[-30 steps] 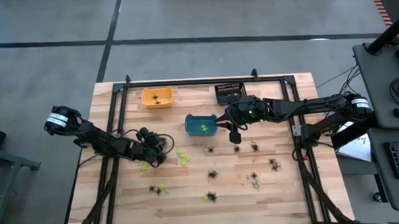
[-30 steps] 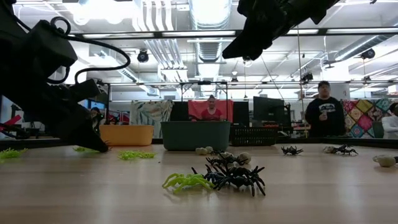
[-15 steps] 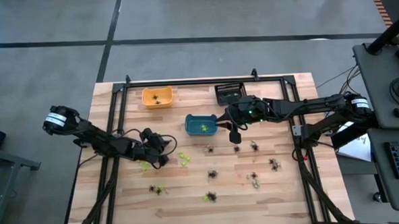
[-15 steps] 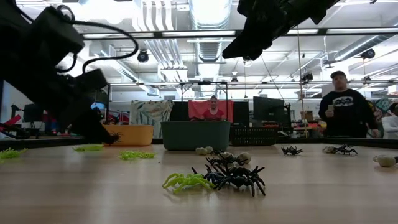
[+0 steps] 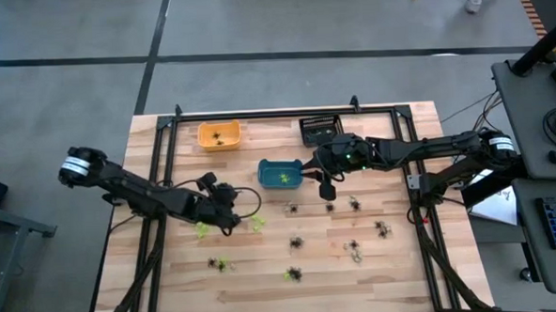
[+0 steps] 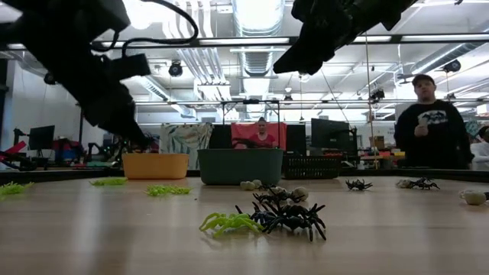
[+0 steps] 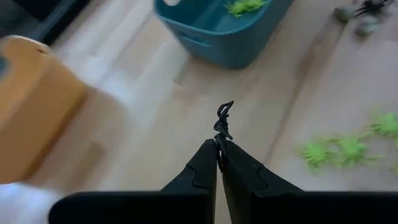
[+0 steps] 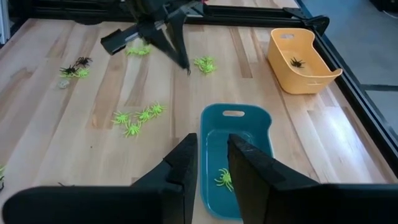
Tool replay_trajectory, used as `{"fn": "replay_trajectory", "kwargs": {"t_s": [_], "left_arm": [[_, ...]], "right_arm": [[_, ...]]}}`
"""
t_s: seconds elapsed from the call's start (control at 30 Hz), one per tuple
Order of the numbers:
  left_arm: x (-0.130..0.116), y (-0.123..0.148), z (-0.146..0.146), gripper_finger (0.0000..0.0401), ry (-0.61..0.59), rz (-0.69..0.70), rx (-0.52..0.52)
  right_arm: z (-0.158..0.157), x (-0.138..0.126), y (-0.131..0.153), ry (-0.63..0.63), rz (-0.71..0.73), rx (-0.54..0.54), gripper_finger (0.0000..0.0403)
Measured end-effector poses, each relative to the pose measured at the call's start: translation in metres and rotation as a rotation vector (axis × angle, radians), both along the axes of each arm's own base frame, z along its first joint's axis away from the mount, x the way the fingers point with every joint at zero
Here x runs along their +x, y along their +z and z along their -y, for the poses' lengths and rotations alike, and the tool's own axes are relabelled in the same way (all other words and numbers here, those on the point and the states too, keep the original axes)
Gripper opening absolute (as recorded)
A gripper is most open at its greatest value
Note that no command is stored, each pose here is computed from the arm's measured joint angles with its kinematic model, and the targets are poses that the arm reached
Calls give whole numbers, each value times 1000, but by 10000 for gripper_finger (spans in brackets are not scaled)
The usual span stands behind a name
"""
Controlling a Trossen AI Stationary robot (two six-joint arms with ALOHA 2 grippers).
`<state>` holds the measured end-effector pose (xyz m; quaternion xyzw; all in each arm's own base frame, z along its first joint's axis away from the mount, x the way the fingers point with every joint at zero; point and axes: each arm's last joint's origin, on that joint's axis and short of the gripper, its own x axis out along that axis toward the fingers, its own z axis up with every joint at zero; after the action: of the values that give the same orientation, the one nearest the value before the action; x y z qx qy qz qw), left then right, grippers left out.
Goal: Sort Halloween decoration
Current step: Put the black spider toy into the yellow bin
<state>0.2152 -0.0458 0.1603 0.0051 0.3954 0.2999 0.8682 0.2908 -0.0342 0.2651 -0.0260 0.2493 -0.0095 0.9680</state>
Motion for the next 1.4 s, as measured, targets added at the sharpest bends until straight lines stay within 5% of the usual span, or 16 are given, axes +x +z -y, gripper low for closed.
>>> {"fn": "replay_trajectory", "kwargs": {"t_s": [0.3, 0.53, 0.7, 1.03, 1.4], "left_arm": [[-5, 43, -22, 0, 104, -138, 183], [-6, 68, -68, 0, 158, -220, 238], [-9, 82, -113, 0, 142, -263, 197], [-22, 88, -199, 0, -11, -110, 120], [-43, 61, -236, 0, 66, -237, 10]], "right_arm": [[0, 0, -1, 17, -3, -31, 69], [5, -1, 0, 25, -3, -80, 73], [25, -2, 3, -58, 21, -149, 67], [94, -19, 17, -271, 138, -271, 62], [121, -31, 28, -368, 227, -349, 63]]}}
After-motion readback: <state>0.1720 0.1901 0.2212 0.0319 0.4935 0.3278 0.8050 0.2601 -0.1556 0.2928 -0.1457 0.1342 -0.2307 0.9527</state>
